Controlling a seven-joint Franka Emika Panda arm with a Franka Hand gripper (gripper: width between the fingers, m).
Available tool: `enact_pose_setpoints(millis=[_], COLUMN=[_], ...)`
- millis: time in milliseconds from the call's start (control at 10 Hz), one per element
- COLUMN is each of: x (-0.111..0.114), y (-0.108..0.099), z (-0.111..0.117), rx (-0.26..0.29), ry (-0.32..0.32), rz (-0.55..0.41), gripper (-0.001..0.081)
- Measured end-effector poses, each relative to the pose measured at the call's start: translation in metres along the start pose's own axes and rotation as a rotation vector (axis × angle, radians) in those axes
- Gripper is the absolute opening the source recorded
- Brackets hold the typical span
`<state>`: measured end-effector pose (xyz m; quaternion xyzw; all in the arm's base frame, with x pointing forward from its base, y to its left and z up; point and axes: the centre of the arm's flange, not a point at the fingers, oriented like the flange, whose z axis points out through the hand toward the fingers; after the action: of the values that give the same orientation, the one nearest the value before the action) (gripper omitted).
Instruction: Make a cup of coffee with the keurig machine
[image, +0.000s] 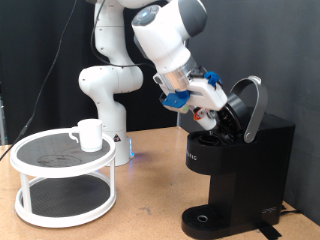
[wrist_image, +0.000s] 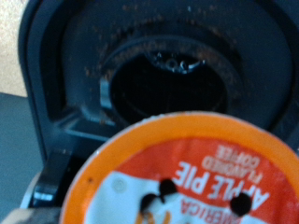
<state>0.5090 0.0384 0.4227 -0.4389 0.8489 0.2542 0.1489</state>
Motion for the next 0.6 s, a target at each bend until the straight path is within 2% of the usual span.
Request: enact_pose_setpoints(millis=[600], x=[0.009], y=[-0.010], z=[0.025], rx=[0.016], ry=[0.025], rz=[0.020], gripper=[0.0385])
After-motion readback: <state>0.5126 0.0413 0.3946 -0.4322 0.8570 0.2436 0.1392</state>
